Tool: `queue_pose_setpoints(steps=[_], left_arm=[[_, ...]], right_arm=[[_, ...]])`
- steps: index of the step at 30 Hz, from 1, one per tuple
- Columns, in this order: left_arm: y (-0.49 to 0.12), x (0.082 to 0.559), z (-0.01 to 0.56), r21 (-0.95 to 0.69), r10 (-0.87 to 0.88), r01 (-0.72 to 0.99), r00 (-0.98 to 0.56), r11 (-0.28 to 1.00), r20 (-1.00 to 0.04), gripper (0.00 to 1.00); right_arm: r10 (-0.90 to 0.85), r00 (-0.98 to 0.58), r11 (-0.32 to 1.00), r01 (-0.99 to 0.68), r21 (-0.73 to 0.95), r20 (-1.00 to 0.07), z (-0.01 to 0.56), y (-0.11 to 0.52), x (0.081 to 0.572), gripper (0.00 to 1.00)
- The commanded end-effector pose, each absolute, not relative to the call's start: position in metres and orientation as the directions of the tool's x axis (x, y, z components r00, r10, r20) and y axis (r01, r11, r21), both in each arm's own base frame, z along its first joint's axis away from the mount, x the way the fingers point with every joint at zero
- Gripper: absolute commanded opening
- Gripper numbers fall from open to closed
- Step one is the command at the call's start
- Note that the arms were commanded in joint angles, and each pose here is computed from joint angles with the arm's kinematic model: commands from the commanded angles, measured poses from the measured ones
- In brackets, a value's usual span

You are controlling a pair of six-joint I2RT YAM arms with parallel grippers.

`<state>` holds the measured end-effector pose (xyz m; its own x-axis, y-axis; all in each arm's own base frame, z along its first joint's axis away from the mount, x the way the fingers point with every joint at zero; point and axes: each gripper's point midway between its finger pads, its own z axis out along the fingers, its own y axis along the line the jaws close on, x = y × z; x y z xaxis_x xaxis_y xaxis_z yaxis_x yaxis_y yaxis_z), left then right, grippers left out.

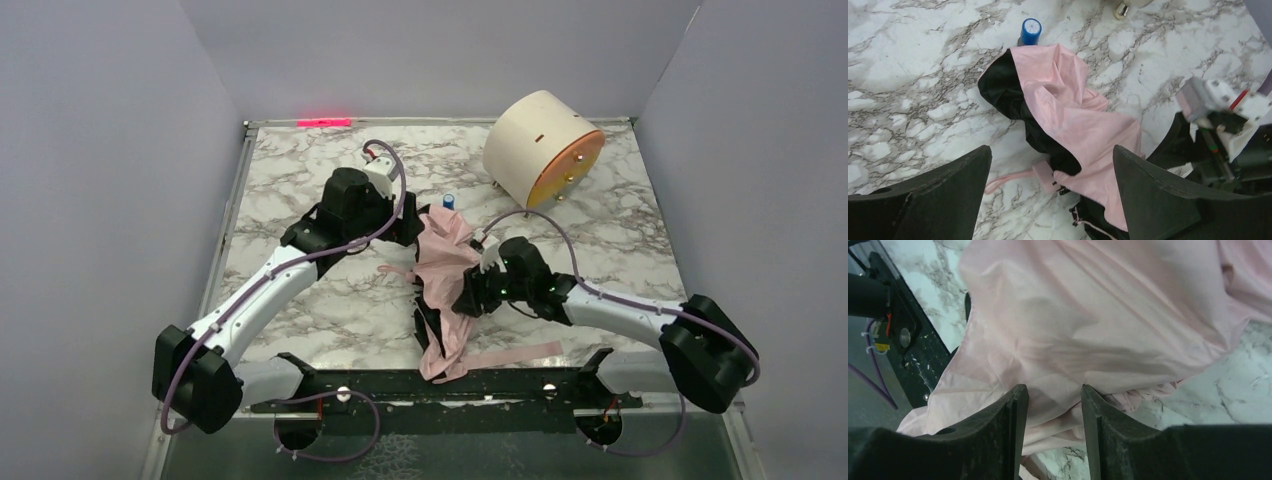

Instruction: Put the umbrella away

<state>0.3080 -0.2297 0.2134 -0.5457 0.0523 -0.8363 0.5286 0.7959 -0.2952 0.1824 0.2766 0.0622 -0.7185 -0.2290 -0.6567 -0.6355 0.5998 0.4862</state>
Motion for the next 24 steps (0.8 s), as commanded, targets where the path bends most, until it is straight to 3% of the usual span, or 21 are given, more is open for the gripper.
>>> queue_pose_setpoints(steps=[1,5,9,12,16,20,24], left_arm=[[-0.215,0.281,0.231,-0.191,0.159,0.644,-0.444,0.74,-0.882,0.92],[-0.209,0.275,0.238,-0.149,0.173,0.66,-0.397,0.736,-0.901,0.93],[-0.208,0.276,0.238,-0.154,0.162,0.652,-0.398,0.742,-0.903,0.93],[-0.207,0.278,0.233,-0.172,0.151,0.635,-0.422,0.754,-0.894,0.93],[-0.204,0.277,0.234,-0.181,0.129,0.62,-0.421,0.763,-0.898,0.93],[-0.2,0.271,0.229,-0.177,0.126,0.622,-0.411,0.762,-0.903,0.95],[-0.198,0.271,0.216,-0.199,0.129,0.606,-0.454,0.77,-0.882,0.96]], right_arm=[[-0.183,-0.546,0.523,-0.758,0.39,-0.817,0.139,0.285,0.197,0.55],[-0.236,-0.36,0.57,-0.803,0.171,-0.903,0.196,0.273,0.224,0.72],[-0.487,-0.241,0.492,-0.87,-0.036,-0.84,0.195,0.266,0.24,0.86],[-0.62,-0.185,0.312,-0.95,-0.024,-0.763,0.182,0.276,0.233,0.9],[-0.666,-0.166,0.31,-0.948,-0.068,-0.727,0.167,0.277,0.259,0.94],[-0.66,-0.138,0.278,-0.958,-0.069,-0.739,0.154,0.282,0.269,0.91],[-0.637,-0.056,0.139,-0.989,-0.044,-0.769,0.141,0.288,0.259,0.9]])
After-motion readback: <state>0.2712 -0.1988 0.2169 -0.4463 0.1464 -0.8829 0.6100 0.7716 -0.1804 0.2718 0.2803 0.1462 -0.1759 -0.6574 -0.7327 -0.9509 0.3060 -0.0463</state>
